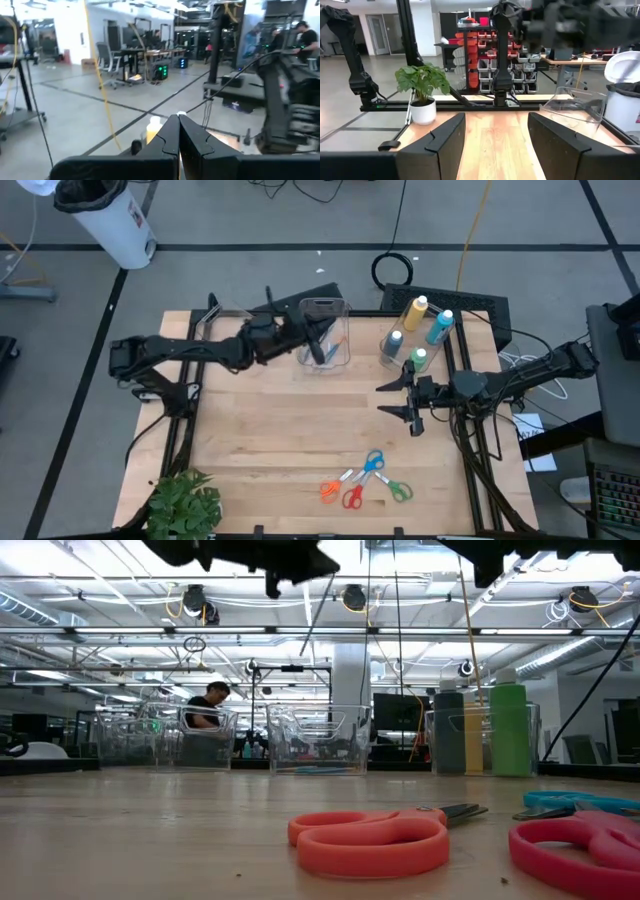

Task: Pick & Place Paint Supplies
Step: Put the blue paint brush into the middle transparent bin, then put the green scissors into the left transparent bin

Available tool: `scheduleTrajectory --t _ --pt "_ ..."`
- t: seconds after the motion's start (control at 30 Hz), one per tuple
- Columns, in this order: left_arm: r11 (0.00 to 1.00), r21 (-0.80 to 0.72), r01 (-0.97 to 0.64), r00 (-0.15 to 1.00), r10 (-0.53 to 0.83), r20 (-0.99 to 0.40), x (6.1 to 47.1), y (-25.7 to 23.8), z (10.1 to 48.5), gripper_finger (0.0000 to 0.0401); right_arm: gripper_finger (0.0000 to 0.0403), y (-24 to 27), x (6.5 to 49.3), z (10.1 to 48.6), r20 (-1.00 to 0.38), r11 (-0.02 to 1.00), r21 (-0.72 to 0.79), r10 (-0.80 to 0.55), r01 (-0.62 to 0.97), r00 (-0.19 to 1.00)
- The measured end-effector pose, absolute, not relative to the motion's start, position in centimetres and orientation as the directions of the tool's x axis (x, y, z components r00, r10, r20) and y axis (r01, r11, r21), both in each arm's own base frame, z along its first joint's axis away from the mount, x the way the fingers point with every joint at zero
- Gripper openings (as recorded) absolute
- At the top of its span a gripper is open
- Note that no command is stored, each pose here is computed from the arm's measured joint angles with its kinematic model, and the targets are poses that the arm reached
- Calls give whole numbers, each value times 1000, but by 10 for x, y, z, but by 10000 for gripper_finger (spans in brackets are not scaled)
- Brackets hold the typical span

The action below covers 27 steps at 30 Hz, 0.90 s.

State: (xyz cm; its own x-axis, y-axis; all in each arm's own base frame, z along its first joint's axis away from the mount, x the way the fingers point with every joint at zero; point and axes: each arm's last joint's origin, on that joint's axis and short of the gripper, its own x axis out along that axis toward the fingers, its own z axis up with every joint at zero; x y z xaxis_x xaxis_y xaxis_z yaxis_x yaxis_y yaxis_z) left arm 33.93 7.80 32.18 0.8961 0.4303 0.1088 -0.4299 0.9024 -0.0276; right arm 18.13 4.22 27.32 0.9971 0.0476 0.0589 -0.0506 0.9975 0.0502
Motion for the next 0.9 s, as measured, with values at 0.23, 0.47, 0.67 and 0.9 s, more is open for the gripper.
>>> scheduleTrajectory --t 0.23,0.47,0.67,0.9 --pt "859 -78 -506 860 509 27 358 116 278 1 210 42 181 273 58 997 51 48 -51 997" --pt "760 -182 -624 781 615 -110 366 151 229 3 210 42 181 273 59 998 33 48 -50 997" --pt "743 -158 -650 759 623 -191 371 162 196 7 210 42 181 272 52 998 26 49 -50 997" --pt "733 -155 -662 745 624 -234 371 165 186 43 210 42 181 272 49 998 -30 48 -47 998"
